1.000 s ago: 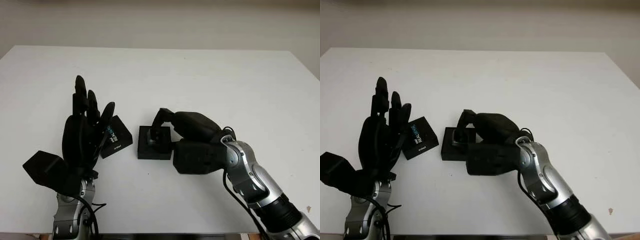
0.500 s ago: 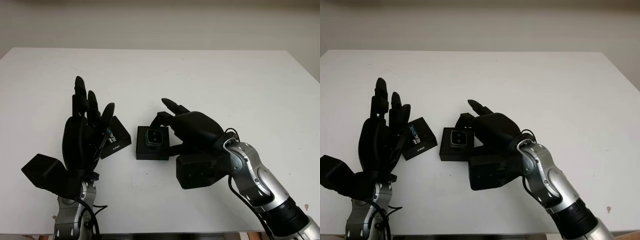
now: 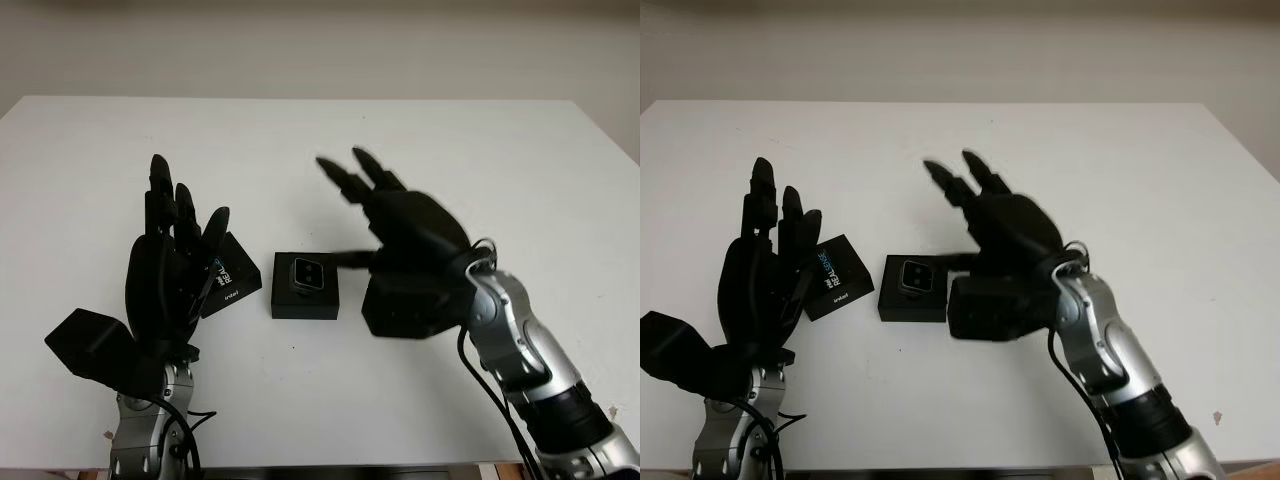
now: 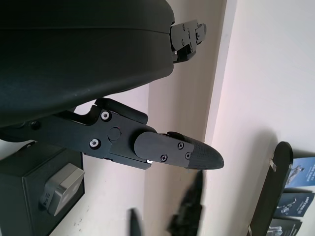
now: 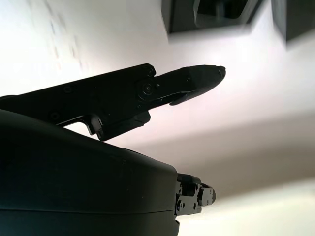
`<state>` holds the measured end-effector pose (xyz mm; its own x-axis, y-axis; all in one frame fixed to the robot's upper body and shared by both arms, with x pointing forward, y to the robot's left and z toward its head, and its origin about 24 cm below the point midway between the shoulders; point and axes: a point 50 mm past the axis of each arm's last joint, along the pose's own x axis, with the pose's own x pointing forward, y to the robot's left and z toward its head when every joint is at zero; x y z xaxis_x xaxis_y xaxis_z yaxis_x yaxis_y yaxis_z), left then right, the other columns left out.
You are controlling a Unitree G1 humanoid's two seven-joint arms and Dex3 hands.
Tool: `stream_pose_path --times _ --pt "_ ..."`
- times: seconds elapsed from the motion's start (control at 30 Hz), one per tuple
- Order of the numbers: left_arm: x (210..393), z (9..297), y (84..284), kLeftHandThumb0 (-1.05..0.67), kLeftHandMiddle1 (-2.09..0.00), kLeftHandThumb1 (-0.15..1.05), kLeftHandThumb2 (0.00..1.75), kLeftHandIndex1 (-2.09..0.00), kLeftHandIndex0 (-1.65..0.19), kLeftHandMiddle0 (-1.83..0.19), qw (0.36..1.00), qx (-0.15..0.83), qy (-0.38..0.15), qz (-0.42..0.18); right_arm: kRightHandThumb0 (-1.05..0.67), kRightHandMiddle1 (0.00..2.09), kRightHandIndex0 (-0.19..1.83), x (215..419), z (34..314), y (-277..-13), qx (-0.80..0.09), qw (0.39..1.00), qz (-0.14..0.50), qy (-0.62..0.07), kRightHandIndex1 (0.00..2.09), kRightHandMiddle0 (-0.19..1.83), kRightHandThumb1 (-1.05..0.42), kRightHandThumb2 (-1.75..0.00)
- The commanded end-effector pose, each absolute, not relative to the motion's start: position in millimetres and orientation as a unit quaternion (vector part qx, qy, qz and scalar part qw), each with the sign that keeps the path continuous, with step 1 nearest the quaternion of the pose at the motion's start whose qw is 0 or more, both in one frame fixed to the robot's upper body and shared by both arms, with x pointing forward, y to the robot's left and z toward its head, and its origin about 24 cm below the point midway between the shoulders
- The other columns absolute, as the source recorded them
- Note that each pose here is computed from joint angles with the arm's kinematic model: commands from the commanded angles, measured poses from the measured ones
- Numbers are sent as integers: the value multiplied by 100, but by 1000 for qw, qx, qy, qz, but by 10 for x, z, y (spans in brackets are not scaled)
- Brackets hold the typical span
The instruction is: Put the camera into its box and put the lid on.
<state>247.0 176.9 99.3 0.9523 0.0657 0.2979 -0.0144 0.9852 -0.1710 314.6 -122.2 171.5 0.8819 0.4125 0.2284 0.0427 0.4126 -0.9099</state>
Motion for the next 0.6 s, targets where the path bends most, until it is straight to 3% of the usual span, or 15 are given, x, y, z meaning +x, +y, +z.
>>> stream_pose_path --times 0.0,0.2,0.37,0.57 --pt "2446 1016 1775 -64 -6 105 13 -6 15 11 984 -81 -160 22 -70 6 -14 3194 1815 -1218 -512 823 98 -226 6 -10 -105 -12" --pt "2431 1014 1805 -64 -5 105 13 -5 16 12 984 -72 -161 25 -72 8 -9 3213 1823 -1244 -486 834 99 -243 8 -6 -105 -16" --pt "2413 1016 1823 -63 -6 105 14 -6 15 11 984 -68 -161 29 -76 6 -11 3048 1585 -1221 -503 807 196 -239 6 -9 -105 -40" --pt "2411 1014 1829 -64 -6 105 13 -6 14 10 984 -68 -159 30 -77 4 -15 2847 1354 -1165 -509 773 284 -249 4 -13 -105 -49"
